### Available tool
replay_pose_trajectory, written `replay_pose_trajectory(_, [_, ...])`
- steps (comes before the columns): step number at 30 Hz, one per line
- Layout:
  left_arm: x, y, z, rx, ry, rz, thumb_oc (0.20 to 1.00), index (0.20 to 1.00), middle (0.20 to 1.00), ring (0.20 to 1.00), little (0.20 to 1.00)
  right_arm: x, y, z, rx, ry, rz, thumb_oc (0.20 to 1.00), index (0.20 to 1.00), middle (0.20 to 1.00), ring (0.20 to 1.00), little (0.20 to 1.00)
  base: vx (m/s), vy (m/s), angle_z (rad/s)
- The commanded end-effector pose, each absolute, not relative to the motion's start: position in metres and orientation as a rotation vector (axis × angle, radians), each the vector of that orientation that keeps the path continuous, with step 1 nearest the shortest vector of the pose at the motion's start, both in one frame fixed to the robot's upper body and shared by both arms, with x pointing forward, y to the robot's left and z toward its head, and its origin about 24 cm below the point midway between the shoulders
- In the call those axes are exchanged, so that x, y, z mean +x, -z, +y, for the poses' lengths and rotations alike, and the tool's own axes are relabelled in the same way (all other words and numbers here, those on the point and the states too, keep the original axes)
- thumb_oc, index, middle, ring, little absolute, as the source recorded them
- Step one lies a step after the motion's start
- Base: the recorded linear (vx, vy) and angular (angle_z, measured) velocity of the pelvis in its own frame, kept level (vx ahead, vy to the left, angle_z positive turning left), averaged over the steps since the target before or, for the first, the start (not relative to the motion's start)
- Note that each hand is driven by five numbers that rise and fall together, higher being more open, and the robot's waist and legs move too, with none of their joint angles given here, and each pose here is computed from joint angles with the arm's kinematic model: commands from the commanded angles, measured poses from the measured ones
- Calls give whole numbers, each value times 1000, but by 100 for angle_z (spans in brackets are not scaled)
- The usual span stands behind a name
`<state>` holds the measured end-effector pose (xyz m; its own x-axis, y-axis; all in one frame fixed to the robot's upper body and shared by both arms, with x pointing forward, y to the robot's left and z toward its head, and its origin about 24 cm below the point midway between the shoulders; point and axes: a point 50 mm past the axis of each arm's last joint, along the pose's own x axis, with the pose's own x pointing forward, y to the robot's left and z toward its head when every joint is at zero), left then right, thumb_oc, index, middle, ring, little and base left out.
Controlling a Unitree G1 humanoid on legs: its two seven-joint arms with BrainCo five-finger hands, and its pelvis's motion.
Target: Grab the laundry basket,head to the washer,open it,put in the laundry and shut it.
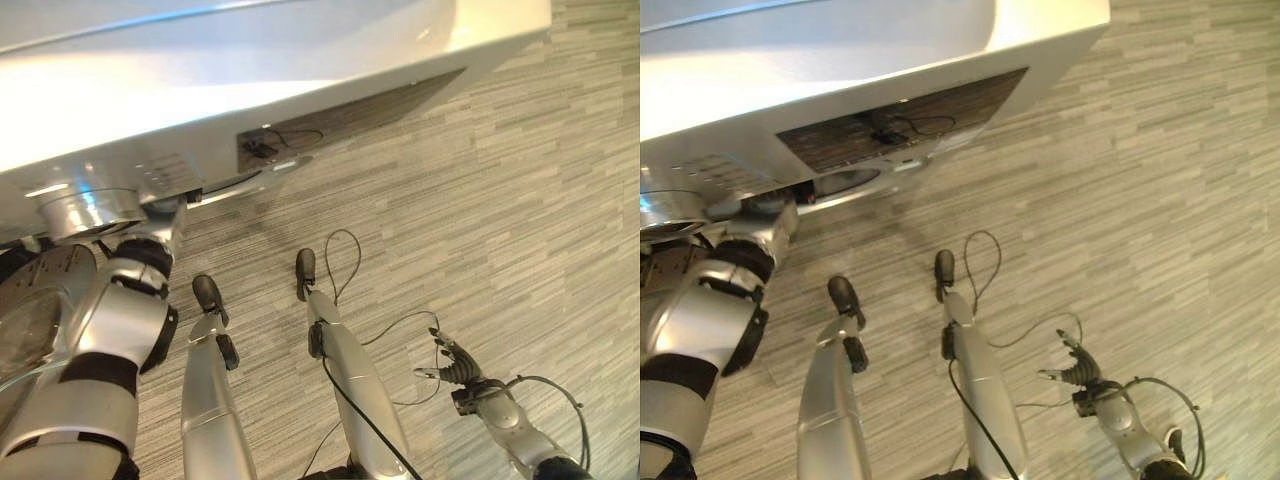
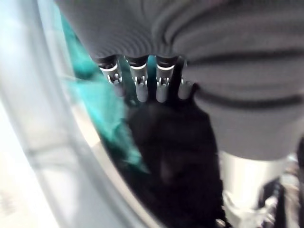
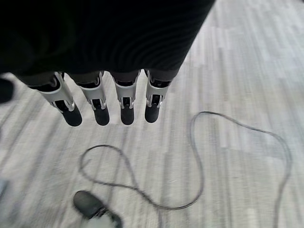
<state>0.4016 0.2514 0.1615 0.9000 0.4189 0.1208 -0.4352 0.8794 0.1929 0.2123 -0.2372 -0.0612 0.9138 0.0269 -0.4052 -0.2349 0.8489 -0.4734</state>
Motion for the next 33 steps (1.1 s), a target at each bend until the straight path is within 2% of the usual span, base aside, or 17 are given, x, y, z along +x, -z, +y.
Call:
replay_pose_trajectory(1, [386, -130, 253, 129, -435, -104, 1000, 1000, 1000, 1000, 1000, 208, 58, -257, -600, -60, 409, 1000, 1000, 1000, 1000, 1000, -38, 9, 23])
replay_pose_trajectory(4, [363, -72, 237, 90, -381, 7, 1000, 1000, 1000, 1000, 1000, 214, 58, -261, -568, 26, 418, 1000, 1000, 1000, 1000, 1000, -59, 8, 38])
replay_pose_trajectory(6, [326, -7, 232, 96, -357, 200, 1000, 1000, 1000, 1000, 1000, 216, 60, -268, -435, 165, 433, 1000, 1000, 1000, 1000, 1000, -88, 46, 48])
replay_pose_trajectory(10, [297, 34, 223, 90, -331, 344, 1000, 1000, 1000, 1000, 1000, 211, 70, -270, -358, 228, 491, 1000, 1000, 1000, 1000, 1000, 56, 21, 38])
replay_pose_trajectory(11, [281, 54, 220, 102, -325, 434, 1000, 1000, 1000, 1000, 1000, 207, 79, -269, -195, 320, 522, 1000, 1000, 1000, 1000, 1000, 73, 7, 17])
replay_pose_trajectory(12, [281, 54, 220, 102, -325, 434, 1000, 1000, 1000, 1000, 1000, 207, 79, -269, -195, 320, 522, 1000, 1000, 1000, 1000, 1000, 52, -4, 15])
replay_pose_trajectory(14, [260, 79, 214, 117, -294, 564, 1000, 1000, 1000, 1000, 1000, 203, 88, -268, 43, 449, 540, 1000, 1000, 1000, 1000, 1000, 39, -13, 10])
replay_pose_trajectory(15, [260, 79, 214, 117, -295, 564, 1000, 1000, 1000, 1000, 1000, 203, 88, -268, 43, 449, 540, 1000, 1000, 1000, 1000, 1000, 55, 2, 10])
replay_pose_trajectory(17, [207, 116, 232, 290, -259, 808, 1000, 1000, 1000, 1000, 1000, 188, 106, -253, 90, 416, 634, 1000, 1000, 1000, 1000, 1000, 98, 33, 30])
replay_pose_trajectory(18, [208, 115, 232, 290, -259, 808, 1000, 1000, 1000, 1000, 1000, 188, 106, -253, 90, 416, 634, 1000, 1000, 1000, 1000, 1000, 148, 0, 56])
replay_pose_trajectory(19, [175, 133, 236, 403, -175, 937, 1000, 1000, 1000, 1000, 1000, 176, 115, -250, 46, 372, 694, 1000, 1000, 1000, 1000, 1000, 81, -18, 46])
replay_pose_trajectory(20, [174, 133, 236, 404, -175, 938, 1000, 1000, 1000, 1000, 1000, 175, 115, -250, 46, 372, 694, 1000, 1000, 1000, 1000, 1000, 132, -44, 27])
replay_pose_trajectory(22, [139, 145, 245, 457, -155, 1049, 1000, 1000, 1000, 1000, 1000, 152, 128, -252, 10, 351, 799, 1000, 1000, 1000, 1000, 1000, 102, -109, 28])
replay_pose_trajectory(23, [139, 145, 245, 457, -155, 1049, 1000, 1000, 1000, 1000, 1000, 152, 128, -252, 10, 351, 800, 1000, 1000, 1000, 1000, 1000, 69, -122, 43])
replay_pose_trajectory(25, [117, 151, 250, 379, -204, 1105, 1000, 1000, 1000, 1000, 1000, 125, 141, -255, -36, 339, 928, 1000, 1000, 1000, 1000, 1000, 70, -100, 37])
replay_pose_trajectory(33, [109, 153, 245, 343, -180, 1086, 1000, 1000, 1000, 1000, 1000, 98, 147, -268, -101, 329, 1038, 1000, 1000, 1000, 1000, 1000, 38, -66, 25])
